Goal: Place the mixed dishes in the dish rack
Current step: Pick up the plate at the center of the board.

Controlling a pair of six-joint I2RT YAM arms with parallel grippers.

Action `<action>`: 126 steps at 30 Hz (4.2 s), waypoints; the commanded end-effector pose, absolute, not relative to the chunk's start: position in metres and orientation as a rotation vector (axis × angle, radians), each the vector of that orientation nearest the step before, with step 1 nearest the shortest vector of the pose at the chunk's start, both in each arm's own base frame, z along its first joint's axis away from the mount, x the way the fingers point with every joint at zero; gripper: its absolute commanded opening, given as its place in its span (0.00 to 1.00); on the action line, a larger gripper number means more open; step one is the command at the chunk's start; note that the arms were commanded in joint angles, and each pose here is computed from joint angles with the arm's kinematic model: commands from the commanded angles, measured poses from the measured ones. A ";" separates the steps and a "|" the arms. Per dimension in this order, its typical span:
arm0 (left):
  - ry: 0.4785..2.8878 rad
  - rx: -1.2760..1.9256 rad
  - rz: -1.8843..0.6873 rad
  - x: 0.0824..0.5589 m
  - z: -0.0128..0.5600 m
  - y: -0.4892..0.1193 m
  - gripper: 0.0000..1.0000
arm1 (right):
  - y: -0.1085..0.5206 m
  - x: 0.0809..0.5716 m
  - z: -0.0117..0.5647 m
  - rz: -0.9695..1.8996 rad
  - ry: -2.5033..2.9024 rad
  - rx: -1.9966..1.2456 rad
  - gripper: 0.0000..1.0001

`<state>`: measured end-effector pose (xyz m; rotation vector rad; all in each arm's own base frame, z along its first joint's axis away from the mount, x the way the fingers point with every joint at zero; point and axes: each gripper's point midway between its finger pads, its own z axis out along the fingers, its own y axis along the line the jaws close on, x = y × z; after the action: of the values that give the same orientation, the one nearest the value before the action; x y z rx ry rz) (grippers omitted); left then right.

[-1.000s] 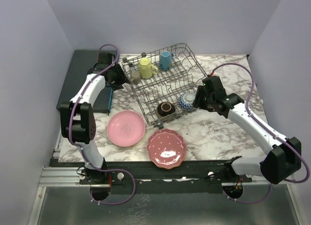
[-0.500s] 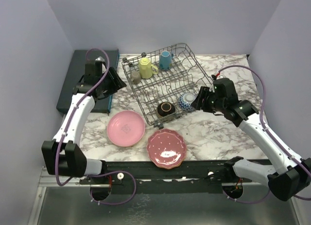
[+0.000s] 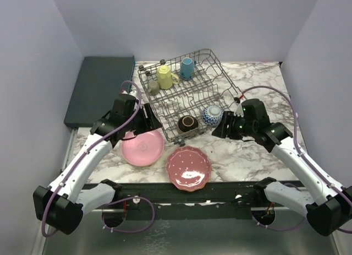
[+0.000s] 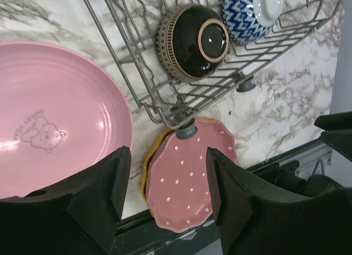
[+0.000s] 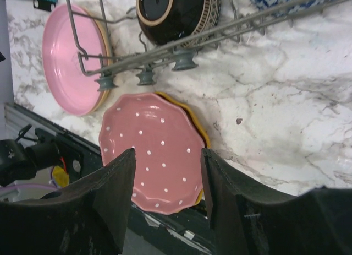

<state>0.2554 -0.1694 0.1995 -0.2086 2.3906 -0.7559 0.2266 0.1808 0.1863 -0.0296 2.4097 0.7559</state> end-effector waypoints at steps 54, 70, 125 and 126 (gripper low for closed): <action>2.719 -0.198 -0.629 0.137 0.054 -0.238 0.16 | 0.205 0.174 0.112 0.986 2.571 -0.016 0.52; 2.674 -0.162 -0.664 0.140 0.077 -0.240 0.00 | 0.203 0.175 0.114 0.963 2.569 -0.020 0.52; 2.557 -0.134 -1.089 0.103 0.162 -0.240 0.00 | 0.212 0.150 0.101 1.151 2.567 0.031 0.55; 2.552 -0.135 -1.092 0.103 0.163 -0.240 0.00 | 0.213 0.149 0.102 1.167 2.560 0.025 0.55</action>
<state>0.0989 -0.2172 0.1192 -0.1328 2.6695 -0.8667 0.1553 0.2039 0.0940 0.0571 2.5931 1.0643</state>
